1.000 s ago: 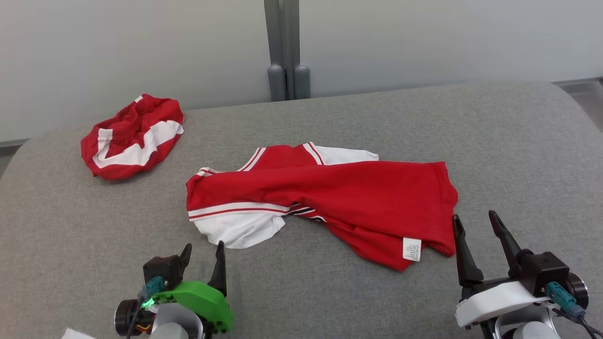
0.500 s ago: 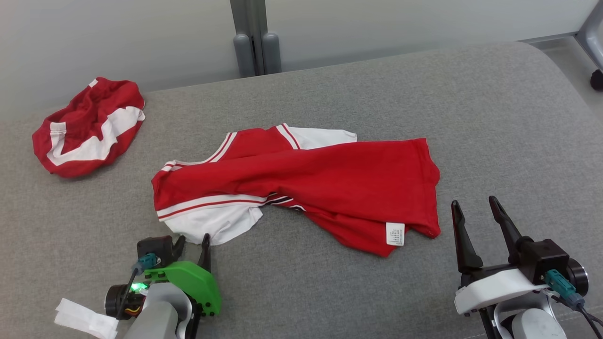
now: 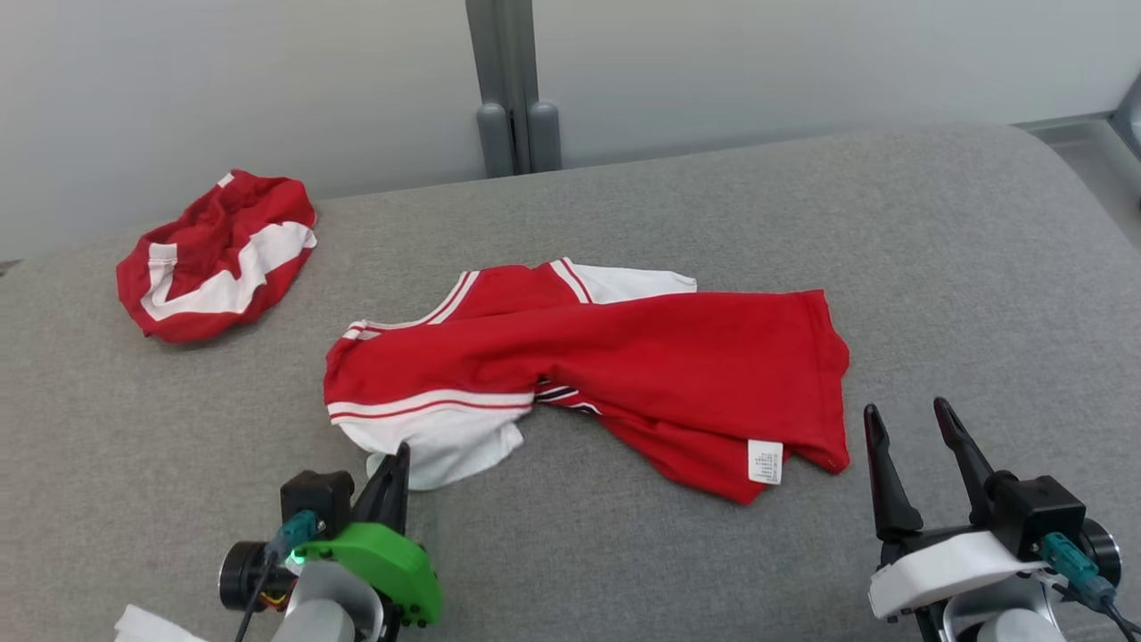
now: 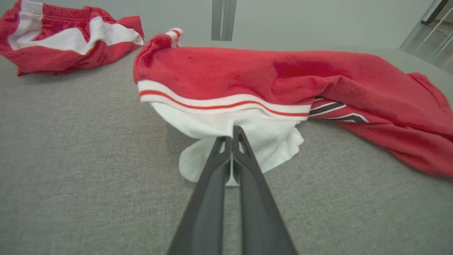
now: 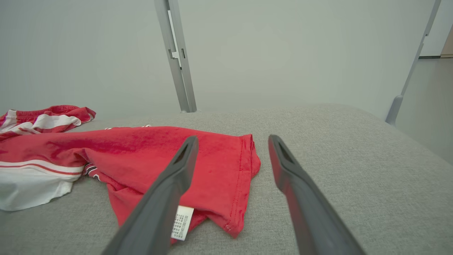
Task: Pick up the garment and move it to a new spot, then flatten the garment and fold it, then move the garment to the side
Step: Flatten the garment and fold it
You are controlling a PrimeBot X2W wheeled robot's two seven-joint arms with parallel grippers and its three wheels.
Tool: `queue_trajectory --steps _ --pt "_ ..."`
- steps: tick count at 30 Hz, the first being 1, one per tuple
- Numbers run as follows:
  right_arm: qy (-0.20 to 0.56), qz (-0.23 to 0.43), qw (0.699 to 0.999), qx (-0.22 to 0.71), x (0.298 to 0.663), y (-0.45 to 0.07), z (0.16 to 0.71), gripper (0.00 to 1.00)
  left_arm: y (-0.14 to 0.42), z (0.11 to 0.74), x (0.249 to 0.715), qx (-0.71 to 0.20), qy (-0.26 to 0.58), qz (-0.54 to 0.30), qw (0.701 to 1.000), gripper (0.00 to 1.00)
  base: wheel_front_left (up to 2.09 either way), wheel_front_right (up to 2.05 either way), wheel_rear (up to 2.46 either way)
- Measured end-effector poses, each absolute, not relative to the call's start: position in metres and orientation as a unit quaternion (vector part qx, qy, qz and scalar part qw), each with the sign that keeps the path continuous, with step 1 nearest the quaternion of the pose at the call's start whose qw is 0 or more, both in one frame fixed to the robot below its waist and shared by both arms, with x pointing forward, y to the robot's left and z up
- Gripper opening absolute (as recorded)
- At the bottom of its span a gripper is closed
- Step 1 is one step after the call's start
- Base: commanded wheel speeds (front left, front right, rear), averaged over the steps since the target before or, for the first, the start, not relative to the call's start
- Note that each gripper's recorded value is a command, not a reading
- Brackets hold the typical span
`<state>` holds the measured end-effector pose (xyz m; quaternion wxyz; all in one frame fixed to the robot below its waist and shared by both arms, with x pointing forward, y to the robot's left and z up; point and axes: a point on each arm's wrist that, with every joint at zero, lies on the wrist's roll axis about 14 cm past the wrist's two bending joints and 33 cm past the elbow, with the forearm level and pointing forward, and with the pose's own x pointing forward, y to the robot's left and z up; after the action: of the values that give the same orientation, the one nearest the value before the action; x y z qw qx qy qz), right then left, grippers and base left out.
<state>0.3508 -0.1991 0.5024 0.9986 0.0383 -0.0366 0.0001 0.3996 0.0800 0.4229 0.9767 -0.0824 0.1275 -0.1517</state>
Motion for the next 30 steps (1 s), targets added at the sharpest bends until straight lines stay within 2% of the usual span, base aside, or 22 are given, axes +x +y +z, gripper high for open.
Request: queue_trajectory --steps 7,13,21,22,24,25,30 --pt "-0.037 0.013 0.998 0.046 0.347 -0.190 0.502 1.00 0.100 0.438 0.358 -0.067 0.099 -0.142 0.983 0.00 0.00 0.00 0.00" --pt "-0.039 0.031 0.998 0.048 0.349 -0.179 0.504 1.00 0.096 0.438 0.316 -0.084 0.160 -0.143 0.973 0.00 0.00 0.00 0.00" --pt "-0.035 0.035 0.998 0.048 0.350 -0.176 0.501 1.00 0.080 0.412 0.308 -0.094 0.221 -0.151 0.959 0.00 0.00 0.00 0.00" --pt "-0.035 0.033 0.998 0.047 0.350 -0.177 0.502 1.00 0.079 0.408 0.309 -0.097 0.229 -0.151 0.957 0.06 0.00 0.00 0.00" --pt "-0.034 0.026 0.998 0.043 0.349 -0.182 0.501 1.00 0.079 0.400 0.313 -0.093 0.237 -0.148 0.956 0.49 0.00 0.00 0.00" --pt "-0.033 0.023 0.998 0.043 0.348 -0.184 0.500 1.00 0.080 0.396 0.315 -0.090 0.240 -0.147 0.955 1.00 0.00 0.00 0.00" --pt "-0.032 0.012 0.999 0.041 0.347 -0.191 0.499 1.00 0.088 0.397 0.325 -0.095 0.221 -0.126 0.962 1.00 0.00 0.00 0.00"
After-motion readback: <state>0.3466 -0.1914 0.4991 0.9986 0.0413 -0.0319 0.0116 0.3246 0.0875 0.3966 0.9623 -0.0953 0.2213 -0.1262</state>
